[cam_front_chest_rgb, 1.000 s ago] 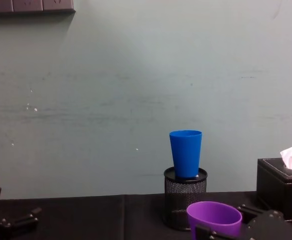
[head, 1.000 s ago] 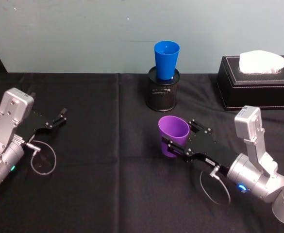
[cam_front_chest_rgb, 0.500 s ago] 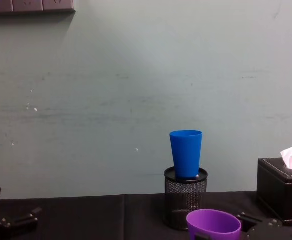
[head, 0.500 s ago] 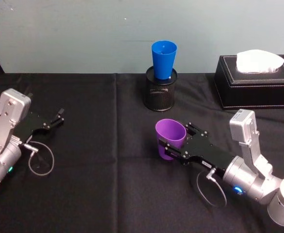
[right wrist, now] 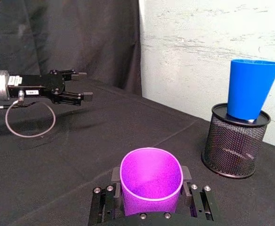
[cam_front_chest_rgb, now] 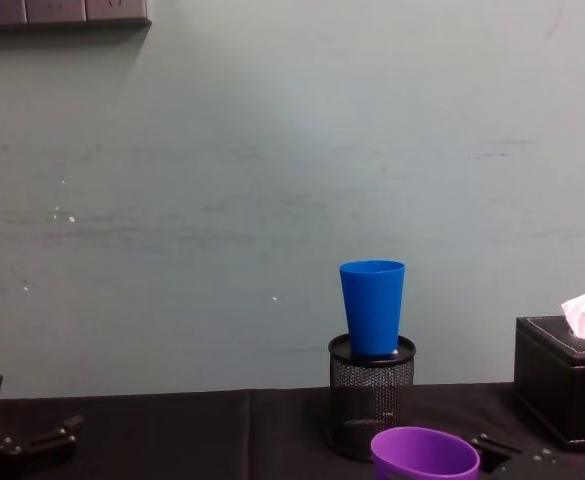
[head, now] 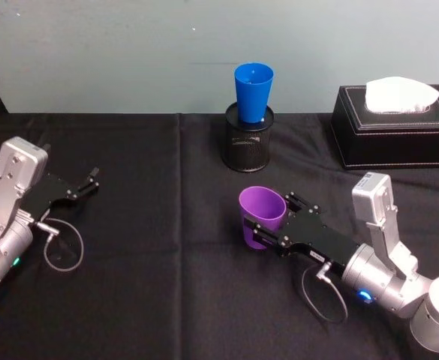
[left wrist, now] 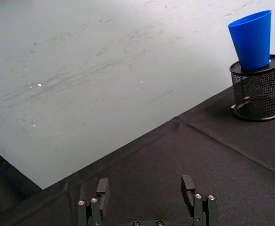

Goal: Pick up one cup with a gripper and tap it against the other cup.

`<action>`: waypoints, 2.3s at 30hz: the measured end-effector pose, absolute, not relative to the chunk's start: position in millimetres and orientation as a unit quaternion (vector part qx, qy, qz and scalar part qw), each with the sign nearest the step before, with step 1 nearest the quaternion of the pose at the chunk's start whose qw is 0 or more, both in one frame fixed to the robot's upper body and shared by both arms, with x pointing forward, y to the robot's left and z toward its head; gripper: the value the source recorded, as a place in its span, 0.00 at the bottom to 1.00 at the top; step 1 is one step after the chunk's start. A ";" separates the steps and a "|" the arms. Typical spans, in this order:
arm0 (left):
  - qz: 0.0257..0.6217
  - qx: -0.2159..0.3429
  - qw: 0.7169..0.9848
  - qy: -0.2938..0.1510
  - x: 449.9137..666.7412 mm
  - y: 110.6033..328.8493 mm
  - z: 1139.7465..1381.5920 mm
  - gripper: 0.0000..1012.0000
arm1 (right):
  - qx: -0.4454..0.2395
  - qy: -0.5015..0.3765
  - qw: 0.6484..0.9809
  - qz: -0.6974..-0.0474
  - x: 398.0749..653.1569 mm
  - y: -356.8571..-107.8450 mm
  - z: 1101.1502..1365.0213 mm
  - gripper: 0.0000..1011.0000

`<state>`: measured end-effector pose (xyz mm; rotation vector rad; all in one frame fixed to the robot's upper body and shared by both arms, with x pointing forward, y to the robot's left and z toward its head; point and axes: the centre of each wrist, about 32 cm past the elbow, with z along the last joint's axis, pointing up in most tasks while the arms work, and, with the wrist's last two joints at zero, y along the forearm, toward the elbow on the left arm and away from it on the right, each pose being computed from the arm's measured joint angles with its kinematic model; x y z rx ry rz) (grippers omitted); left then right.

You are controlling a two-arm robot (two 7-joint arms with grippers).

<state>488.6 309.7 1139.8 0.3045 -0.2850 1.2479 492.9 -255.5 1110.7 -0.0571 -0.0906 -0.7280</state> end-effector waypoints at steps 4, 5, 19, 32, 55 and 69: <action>0.580 0.141 0.791 -0.132 488.6 309.7 1139.8 0.99 | -0.027 -0.044 0.933 -0.356 493.1 -255.0 1109.5 0.72; 0.580 0.141 0.791 -0.132 488.6 309.7 1139.8 0.99 | -0.027 -0.043 0.933 -0.356 493.1 -254.9 1109.2 0.72; 0.580 0.142 0.791 -0.132 488.6 309.7 1139.8 0.99 | -0.030 -0.040 0.932 -0.360 494.4 -254.0 1105.6 0.72; 0.580 0.142 0.791 -0.132 488.6 309.7 1139.8 0.99 | -0.031 -0.038 0.931 -0.362 494.3 -253.3 1103.6 0.72; 0.580 0.142 0.791 -0.132 488.6 309.7 1139.8 0.99 | -0.031 -0.038 0.931 -0.363 494.3 -253.4 1104.1 0.99; 0.580 0.142 0.791 -0.132 488.6 309.7 1139.8 0.99 | 0.012 -0.075 0.930 -0.360 489.8 -253.4 1114.9 0.99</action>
